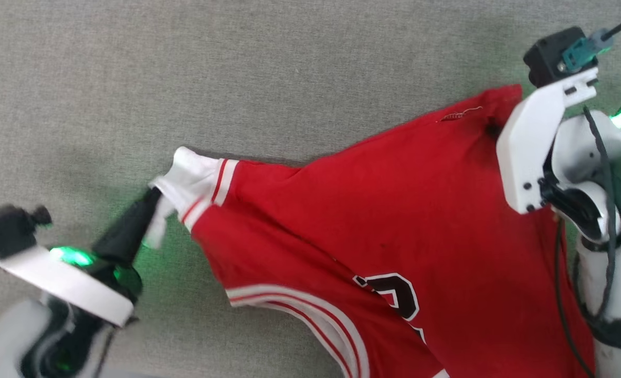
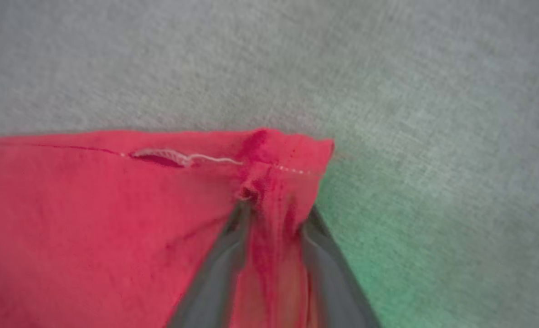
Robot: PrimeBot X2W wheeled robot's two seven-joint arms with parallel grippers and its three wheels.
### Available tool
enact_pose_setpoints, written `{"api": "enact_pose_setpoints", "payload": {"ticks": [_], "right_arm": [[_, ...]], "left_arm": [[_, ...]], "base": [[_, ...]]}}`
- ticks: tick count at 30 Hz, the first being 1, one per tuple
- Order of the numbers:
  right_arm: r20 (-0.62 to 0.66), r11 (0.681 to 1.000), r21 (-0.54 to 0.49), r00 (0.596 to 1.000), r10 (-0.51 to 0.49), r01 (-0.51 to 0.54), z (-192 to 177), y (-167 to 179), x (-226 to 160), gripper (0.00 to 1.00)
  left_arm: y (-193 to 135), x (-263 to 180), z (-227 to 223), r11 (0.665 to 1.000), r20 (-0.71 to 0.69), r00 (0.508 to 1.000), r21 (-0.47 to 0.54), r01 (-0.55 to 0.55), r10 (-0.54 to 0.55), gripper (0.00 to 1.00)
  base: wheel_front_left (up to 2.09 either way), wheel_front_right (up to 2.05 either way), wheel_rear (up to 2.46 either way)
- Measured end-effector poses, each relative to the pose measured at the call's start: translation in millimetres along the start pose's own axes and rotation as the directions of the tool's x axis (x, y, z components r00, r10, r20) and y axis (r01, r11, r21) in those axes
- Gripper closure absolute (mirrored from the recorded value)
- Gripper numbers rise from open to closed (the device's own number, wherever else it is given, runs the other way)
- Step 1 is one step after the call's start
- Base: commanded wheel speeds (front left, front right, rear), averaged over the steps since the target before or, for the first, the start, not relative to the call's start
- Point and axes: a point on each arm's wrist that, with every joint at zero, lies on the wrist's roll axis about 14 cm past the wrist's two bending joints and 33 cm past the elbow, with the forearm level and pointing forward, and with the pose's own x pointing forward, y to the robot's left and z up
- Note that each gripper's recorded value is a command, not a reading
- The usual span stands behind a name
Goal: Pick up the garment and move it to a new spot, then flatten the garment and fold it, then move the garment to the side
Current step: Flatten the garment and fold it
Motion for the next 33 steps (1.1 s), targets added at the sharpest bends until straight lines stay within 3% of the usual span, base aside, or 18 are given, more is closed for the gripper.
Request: {"api": "enact_pose_setpoints", "payload": {"ticks": [5, 12, 16, 21, 27, 28, 30, 33], "right_arm": [[0.209, 0.996, 0.088, 0.977, -0.036, 0.018, 47.9, -17.2, -11.8, 1.00], [0.475, 0.968, 0.204, 0.849, -0.229, 0.147, 132.5, -82.9, -62.6, 1.00], [0.616, 0.937, 0.274, 0.709, -0.343, 0.215, 185.2, -122.7, -104.3, 1.00], [0.753, 0.903, 0.354, 0.499, -0.429, 0.243, 234.7, -159.8, -159.5, 1.00], [0.839, 0.895, 0.396, 0.315, -0.443, 0.204, 268.9, -176.9, -205.0, 1.00], [0.844, 0.895, 0.398, 0.301, -0.444, 0.203, 271.7, -177.4, -207.7, 1.00], [0.844, 0.892, 0.402, 0.294, -0.448, 0.206, 272.1, -179.1, -205.8, 1.00], [0.816, 0.887, 0.415, 0.350, -0.461, 0.202, 256.6, -183.7, -180.8, 1.00]], "left_arm": [[0.4, 23.4, 37.9, 0.992, 0.050, 0.998, 0.120, 0.027, -0.033, 1.00], [-28.1, 81.6, 126.3, 0.969, 0.165, 0.976, 0.227, 0.101, -0.140, 1.00], [-48.4, 115.9, 204.1, 0.963, 0.291, 0.939, 0.243, 0.112, -0.183, 1.00], [-79.0, 139.0, 296.5, 0.964, 0.466, 0.854, 0.228, 0.137, -0.232, 1.00], [-139.1, 128.3, 370.8, 0.936, 0.627, 0.697, 0.257, 0.239, -0.350, 1.00], [-146.1, 123.9, 377.2, 0.932, 0.640, 0.678, 0.254, 0.258, -0.362, 1.00], [-152.4, 123.1, 374.7, 0.926, 0.620, 0.688, 0.262, 0.273, -0.378, 1.00], [-142.0, 131.3, 347.1, 0.929, 0.552, 0.749, 0.257, 0.266, -0.367, 1.00]], "base": [[0.00, 0.00, 0.00], [0.00, 0.00, 0.00], [0.00, 0.00, 0.00], [0.00, 0.00, 0.00], [0.00, 0.00, 0.00], [0.00, 0.00, 0.00], [0.00, 0.00, 0.00], [0.00, 0.00, 0.00]]}}
